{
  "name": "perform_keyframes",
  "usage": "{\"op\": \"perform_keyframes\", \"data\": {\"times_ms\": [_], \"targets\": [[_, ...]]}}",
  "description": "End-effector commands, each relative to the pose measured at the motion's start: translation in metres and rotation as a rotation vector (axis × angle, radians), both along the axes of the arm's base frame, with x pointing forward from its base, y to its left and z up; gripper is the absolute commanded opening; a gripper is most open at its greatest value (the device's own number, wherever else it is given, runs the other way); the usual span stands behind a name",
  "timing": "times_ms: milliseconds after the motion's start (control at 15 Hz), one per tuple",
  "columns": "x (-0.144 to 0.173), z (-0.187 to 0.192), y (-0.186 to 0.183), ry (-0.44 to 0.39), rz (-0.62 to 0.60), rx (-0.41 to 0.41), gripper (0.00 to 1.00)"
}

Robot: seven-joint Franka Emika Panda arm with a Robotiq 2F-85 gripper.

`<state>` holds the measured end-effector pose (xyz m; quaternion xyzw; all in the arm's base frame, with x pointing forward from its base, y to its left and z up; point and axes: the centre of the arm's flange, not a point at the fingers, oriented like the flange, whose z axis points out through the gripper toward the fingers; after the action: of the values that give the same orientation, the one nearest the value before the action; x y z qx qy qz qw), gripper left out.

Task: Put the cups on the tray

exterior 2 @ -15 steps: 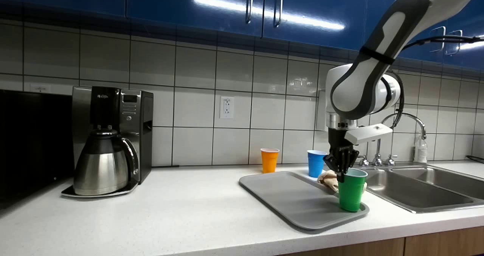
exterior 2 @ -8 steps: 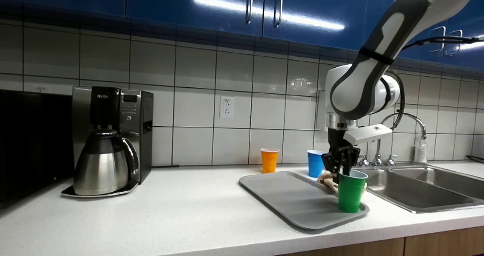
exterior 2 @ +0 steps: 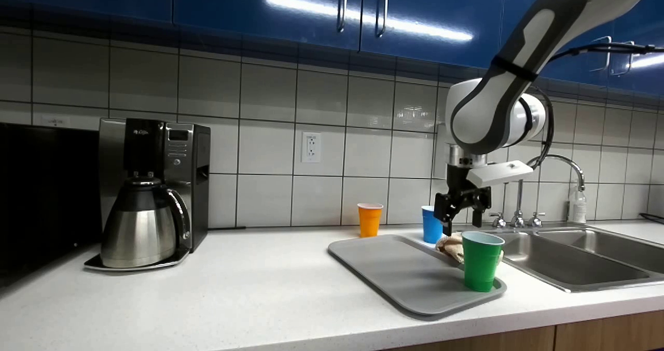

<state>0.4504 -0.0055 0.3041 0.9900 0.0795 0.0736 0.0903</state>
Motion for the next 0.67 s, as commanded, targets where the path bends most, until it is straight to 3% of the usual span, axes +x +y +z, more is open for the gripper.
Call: {"op": "perform_keyframes", "data": {"times_ms": [0,600], "targets": [[0.008,0.023,0.0,-0.04,-0.032,0.008,1.0],[0.057,0.044,-0.013,-0.113,-0.153,0.02,1.0]]}}
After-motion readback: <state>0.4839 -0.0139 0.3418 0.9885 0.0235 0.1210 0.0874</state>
